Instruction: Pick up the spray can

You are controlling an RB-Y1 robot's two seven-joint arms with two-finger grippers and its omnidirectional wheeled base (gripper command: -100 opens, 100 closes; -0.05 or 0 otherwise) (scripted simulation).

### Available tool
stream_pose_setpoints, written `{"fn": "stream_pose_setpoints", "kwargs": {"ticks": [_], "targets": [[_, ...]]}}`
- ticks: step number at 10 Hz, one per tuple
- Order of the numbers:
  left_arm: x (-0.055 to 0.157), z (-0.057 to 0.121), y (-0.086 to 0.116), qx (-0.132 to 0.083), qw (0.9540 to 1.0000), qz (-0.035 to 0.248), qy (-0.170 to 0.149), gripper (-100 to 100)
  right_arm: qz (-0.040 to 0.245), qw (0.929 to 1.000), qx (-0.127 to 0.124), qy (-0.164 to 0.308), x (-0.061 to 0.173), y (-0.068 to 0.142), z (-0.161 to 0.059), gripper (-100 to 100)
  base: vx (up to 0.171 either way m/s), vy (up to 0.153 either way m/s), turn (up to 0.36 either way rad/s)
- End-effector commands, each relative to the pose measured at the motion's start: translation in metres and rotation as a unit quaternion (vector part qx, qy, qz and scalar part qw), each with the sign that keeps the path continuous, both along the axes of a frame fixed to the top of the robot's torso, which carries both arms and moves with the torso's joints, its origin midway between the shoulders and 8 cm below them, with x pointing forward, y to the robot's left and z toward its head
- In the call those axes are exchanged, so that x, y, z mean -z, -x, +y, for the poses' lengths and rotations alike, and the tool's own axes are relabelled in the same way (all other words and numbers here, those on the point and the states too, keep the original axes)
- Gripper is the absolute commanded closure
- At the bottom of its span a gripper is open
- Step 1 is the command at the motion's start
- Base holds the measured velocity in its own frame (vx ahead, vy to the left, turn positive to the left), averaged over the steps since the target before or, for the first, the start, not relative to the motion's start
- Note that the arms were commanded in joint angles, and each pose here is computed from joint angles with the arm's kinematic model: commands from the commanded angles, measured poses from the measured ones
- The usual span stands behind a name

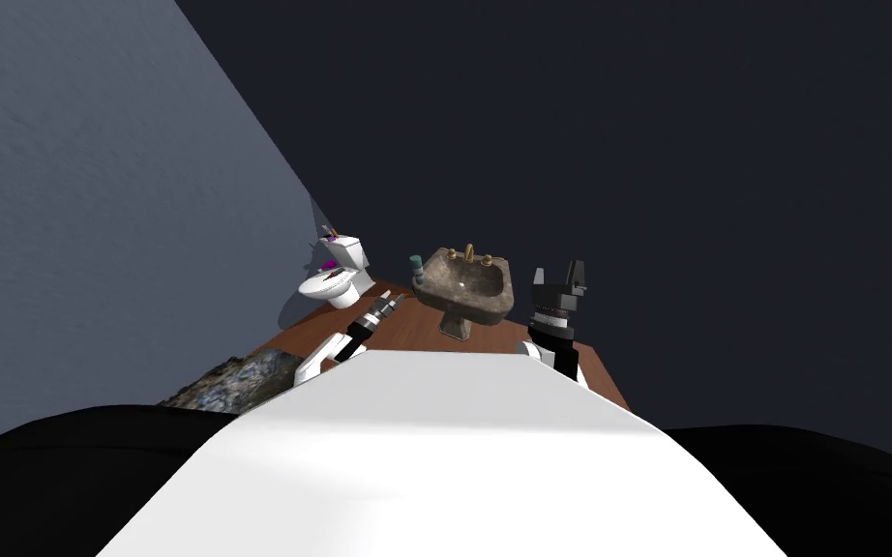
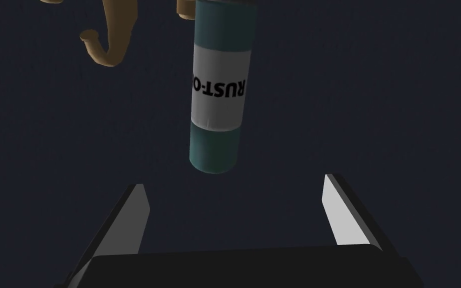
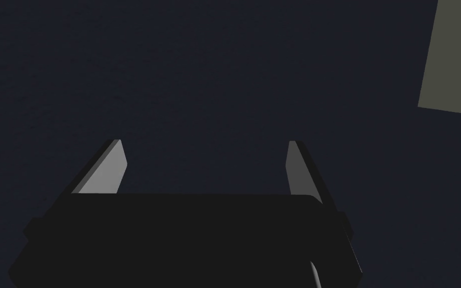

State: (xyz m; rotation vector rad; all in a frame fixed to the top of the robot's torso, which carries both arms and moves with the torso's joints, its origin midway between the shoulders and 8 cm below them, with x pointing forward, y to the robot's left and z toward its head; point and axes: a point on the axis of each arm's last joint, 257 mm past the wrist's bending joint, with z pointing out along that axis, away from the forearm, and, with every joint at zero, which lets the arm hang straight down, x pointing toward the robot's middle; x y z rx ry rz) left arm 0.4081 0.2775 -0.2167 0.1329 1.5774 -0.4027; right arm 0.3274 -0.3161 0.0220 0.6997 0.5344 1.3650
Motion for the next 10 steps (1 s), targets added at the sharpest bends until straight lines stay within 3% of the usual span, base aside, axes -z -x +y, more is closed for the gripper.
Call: {"fn": "stream_pose_setpoints", "kwargs": {"ticks": [1,3,7,8,9,10], "targets": [[-0.001,0.003,-0.009,-0.002,0.9995,-0.007,-0.032,-100,0.0,1.0,0.0,0.0,0.0,0.0,0.0,0,0.11,-0.029,-0.191],[-0.007,0.005,-0.02,-0.002,0.9978,-0.018,-0.064,-100,0.0,1.0,0.0,0.0,0.0,0.0,0.0,0,0.165,-0.073,-0.186],[-0.014,0.005,-0.027,-0.002,0.9967,-0.027,-0.076,-100,0.0,1.0,0.0,0.0,0.0,0.0,0.0,0,0.159,-0.027,-0.075],[-0.015,0.005,-0.027,-0.002,0.9967,-0.028,-0.077,0,0.0,1.0,0.0,0.0,0.0,0.0,0.0,0,0.016,-0.003,0.003],[-0.015,-0.005,-0.037,0.013,0.9972,-0.035,-0.064,-100,0.0,1.0,0.0,0.0,0.0,0.0,0.0,0,-0.069,-0.012,-0.121],[-0.015,-0.003,-0.045,0.011,0.9971,-0.037,-0.066,-100,0.0,1.0,0.0,0.0,0.0,0.0,0.0,0,-0.103,0.003,-0.064]]}}
